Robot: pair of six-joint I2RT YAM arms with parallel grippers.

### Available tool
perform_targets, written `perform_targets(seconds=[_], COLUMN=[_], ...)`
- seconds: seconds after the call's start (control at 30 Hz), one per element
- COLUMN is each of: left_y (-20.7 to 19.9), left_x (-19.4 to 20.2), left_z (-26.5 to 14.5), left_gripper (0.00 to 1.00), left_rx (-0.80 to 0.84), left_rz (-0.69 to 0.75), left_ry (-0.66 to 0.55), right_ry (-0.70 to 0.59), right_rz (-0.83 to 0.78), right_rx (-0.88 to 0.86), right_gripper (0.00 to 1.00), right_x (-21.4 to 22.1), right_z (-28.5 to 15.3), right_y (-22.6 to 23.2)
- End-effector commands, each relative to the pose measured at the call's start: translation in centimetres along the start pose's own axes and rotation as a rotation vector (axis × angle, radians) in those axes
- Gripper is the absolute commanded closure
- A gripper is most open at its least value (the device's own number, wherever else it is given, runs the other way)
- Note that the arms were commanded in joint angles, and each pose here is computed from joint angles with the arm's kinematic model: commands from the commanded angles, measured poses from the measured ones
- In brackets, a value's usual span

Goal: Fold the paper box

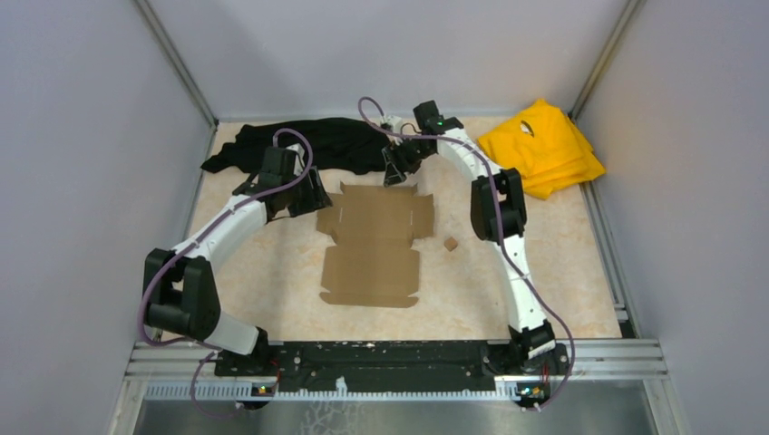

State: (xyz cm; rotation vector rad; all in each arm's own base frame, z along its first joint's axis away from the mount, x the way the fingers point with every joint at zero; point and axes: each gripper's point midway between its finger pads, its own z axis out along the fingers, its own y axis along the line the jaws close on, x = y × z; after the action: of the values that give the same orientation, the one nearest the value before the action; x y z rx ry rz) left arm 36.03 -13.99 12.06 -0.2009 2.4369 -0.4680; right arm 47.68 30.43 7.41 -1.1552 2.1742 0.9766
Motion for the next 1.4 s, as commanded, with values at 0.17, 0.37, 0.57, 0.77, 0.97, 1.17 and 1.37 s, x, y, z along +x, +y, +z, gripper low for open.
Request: perform_targets(seconds=[0.17,0.37,0.57,0.77,0.97,1.17,1.37], left_y=[0.1,0.0,0.0,0.0,0.0,0.0,0.1], left_x=[-0.7,-0.8,-0.7,-0.7,-0.7,-0.5,-0.4], left_z=[-0.1,0.0,0.2,0.2,0.3,0.4,0.4], left_gripper=[0.38,0.38,0.39,0.39,0.39,0.39,0.39], left_rx=[-0.01,-0.009,-0.004,-0.005,-0.006,-0.004,-0.006], left_rz=[0.036,0.042,0.044,0.046,0.049,0.048,0.051], left_ry=[-0.011,-0.009,-0.002,0.0,0.004,0.011,0.012], right_ry=[0.025,0.025,0.033,0.038,0.051,0.087,0.109], right_rz=[-0.072,-0.087,-0.093,-0.09,-0.09,-0.089,-0.08], right_rx=[0.01,0.037,0.063,0.034,-0.019,-0.042,-0.041], right_gripper=[0.35,0.34,0.34,0.34,0.34,0.34,0.42], right_x=[0.2,0.4,0.8,1.3,2.0,3.1,3.9], right_z=[2.3,3.0,3.5,4.0,4.5,5.0,5.2], right_y=[0.5,0.1,-0.7,-0.4,0.5,1.0,1.0])
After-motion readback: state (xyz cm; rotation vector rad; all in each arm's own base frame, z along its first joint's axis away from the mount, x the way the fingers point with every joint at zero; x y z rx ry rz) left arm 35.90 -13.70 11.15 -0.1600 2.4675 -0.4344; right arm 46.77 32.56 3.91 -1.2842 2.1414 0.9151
